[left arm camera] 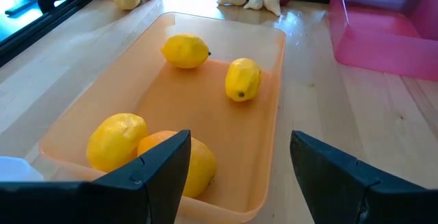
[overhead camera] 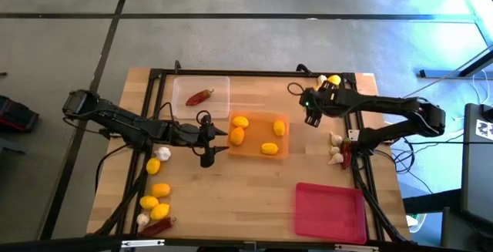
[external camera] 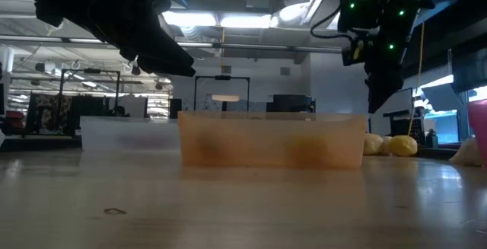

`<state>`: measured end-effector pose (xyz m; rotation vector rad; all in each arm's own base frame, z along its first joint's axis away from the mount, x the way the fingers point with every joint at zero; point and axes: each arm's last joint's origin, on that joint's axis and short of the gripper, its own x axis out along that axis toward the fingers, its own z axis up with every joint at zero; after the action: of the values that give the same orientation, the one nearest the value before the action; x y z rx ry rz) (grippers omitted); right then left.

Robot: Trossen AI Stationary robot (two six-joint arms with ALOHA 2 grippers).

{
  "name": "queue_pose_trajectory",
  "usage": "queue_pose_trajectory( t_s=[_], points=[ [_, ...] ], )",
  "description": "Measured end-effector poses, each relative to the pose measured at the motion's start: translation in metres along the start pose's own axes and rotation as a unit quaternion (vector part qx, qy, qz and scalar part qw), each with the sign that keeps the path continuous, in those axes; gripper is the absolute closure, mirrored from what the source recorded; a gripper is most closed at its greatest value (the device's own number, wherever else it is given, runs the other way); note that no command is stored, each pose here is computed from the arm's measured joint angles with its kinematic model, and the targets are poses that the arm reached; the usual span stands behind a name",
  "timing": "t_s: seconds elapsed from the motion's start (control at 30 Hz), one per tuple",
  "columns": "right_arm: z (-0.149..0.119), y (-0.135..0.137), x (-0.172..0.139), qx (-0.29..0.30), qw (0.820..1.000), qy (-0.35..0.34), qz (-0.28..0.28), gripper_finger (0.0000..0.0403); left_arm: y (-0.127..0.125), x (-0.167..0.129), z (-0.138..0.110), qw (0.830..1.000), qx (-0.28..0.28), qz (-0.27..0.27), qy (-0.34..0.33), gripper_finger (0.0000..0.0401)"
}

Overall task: Sort produce into baskets
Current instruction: Put the lemon into the orange bin

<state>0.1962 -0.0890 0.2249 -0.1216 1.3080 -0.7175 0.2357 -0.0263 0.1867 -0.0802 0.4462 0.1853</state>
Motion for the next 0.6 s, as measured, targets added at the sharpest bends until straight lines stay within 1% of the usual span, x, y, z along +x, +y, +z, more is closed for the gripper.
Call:
queue_pose_trajectory(
  t_s=[0.27,0.4,0.6],
  points=[
    [-0.002,-0.024,0.027,0.001,0.998,0.053,0.014,0.0134,0.000,0.000,0.000,1.000,0.000,0.000,0.000,0.0155],
    [0.001,-0.033,0.039,-0.003,0.998,0.058,0.009,0.0134,0.000,0.000,0.000,1.000,0.000,0.000,0.000,0.0155],
    [0.006,-0.044,0.059,-0.030,0.998,0.059,0.001,0.0134,0.000,0.000,0.000,1.000,0.000,0.000,0.000,0.0155]
  ],
)
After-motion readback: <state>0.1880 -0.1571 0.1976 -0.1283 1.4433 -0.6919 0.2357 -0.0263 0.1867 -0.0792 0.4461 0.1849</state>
